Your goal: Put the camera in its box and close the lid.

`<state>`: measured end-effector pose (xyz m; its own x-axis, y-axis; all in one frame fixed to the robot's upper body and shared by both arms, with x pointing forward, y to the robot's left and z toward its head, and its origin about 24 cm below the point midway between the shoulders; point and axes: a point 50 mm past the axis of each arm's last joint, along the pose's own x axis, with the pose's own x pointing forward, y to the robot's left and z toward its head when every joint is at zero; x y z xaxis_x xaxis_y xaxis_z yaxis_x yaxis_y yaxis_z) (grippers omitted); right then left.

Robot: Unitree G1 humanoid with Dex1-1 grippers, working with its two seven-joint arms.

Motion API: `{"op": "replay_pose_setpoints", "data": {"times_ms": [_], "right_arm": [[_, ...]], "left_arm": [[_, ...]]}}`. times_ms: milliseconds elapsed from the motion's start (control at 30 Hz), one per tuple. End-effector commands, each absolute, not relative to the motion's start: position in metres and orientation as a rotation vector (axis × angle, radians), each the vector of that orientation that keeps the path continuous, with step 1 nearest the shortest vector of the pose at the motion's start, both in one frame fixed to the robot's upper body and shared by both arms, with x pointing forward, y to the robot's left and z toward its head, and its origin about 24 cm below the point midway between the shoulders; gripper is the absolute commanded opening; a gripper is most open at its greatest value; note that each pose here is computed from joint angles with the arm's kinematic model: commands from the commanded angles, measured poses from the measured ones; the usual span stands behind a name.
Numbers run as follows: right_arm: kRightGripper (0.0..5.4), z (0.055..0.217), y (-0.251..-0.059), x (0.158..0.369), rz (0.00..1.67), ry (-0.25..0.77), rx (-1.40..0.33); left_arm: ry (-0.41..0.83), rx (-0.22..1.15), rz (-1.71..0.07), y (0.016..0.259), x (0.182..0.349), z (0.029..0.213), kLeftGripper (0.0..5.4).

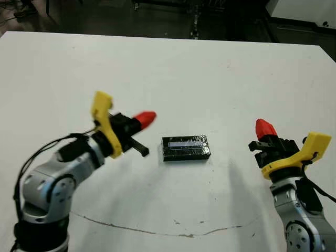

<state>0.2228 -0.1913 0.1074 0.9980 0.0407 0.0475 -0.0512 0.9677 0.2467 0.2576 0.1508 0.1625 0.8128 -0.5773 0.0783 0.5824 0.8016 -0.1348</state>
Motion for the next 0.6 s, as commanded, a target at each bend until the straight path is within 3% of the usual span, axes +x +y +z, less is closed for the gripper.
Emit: {"op": "replay_pose_setpoints", "data": {"times_ms": [33,200,600], "right_arm": [[0.0,0.109,-0.194,0.223,0.031,-0.044,0.246],[0.0,0.112,-0.198,0.225,0.016,-0.077,0.238],[0.0,0.121,-0.204,0.23,-0.083,-0.163,0.171]], "left_arm": [[-0.185,-0.106,-0.506,0.164,0.258,0.167,0.01],[-0.345,-0.028,-0.293,0.181,0.256,0.156,0.01],[-0.472,0.046,-0.003,0.199,0.247,0.107,0.01]]}}
